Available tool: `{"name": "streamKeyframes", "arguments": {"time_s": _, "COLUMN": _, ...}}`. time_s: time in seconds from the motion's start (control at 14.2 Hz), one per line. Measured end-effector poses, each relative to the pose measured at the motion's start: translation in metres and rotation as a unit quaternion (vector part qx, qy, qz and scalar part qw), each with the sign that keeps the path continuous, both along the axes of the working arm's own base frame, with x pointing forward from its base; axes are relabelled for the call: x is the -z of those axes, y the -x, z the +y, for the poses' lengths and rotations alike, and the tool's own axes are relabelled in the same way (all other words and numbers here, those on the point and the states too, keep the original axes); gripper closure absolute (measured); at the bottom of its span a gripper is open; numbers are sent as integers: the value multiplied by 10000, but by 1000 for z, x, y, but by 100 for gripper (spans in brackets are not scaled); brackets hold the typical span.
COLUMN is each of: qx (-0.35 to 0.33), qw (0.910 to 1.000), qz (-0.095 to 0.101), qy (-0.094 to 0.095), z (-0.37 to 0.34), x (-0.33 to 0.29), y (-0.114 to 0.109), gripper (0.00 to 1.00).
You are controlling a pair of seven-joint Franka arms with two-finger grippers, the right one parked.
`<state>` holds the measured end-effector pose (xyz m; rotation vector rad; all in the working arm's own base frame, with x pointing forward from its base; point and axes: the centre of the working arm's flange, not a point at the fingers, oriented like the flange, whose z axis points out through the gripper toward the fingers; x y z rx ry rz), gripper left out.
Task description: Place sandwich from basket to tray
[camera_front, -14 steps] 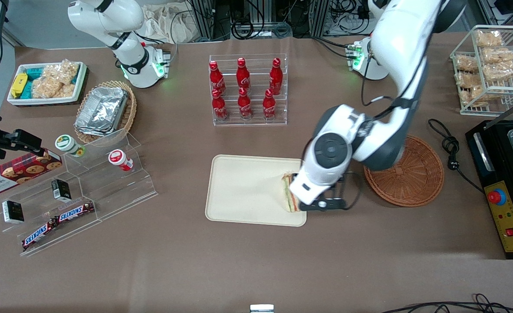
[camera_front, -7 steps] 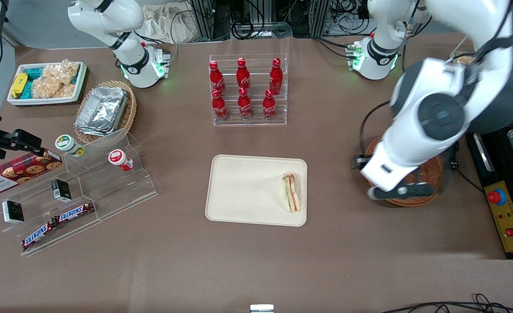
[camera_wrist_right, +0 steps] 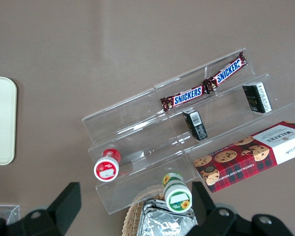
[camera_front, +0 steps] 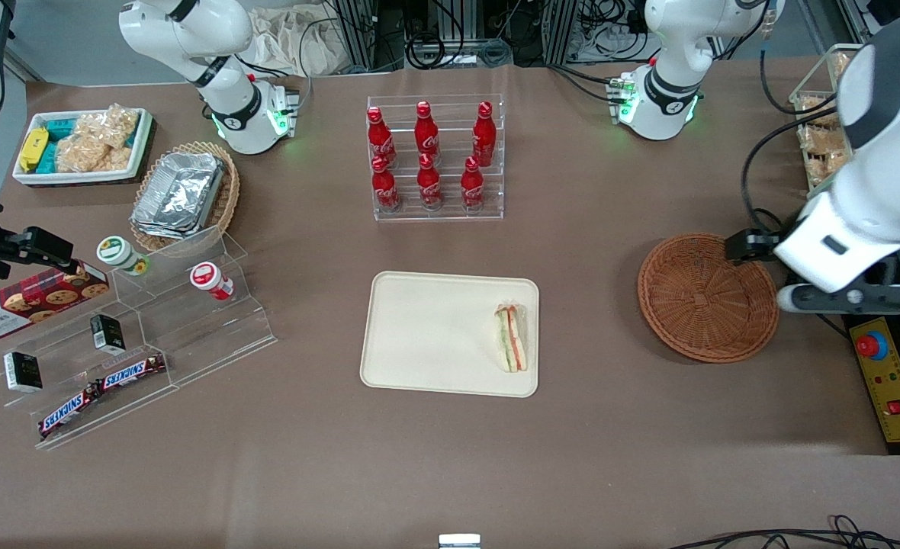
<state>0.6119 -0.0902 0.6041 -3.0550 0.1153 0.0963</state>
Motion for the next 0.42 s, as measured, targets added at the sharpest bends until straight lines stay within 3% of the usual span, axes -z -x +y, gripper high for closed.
{"name": "streamKeyframes", "arguments": {"time_s": 0.28, "qx": -21, "qw": 9998, "qz": 11, "qy": 216, "z": 11, "x": -3, "y": 0, "gripper": 0}}
{"name": "streamKeyframes", "arguments": {"time_s": 0.42, "qx": -11, "qw": 9997, "qz": 11, "qy": 234, "z": 10, "x": -4, "y": 0, "gripper": 0}}
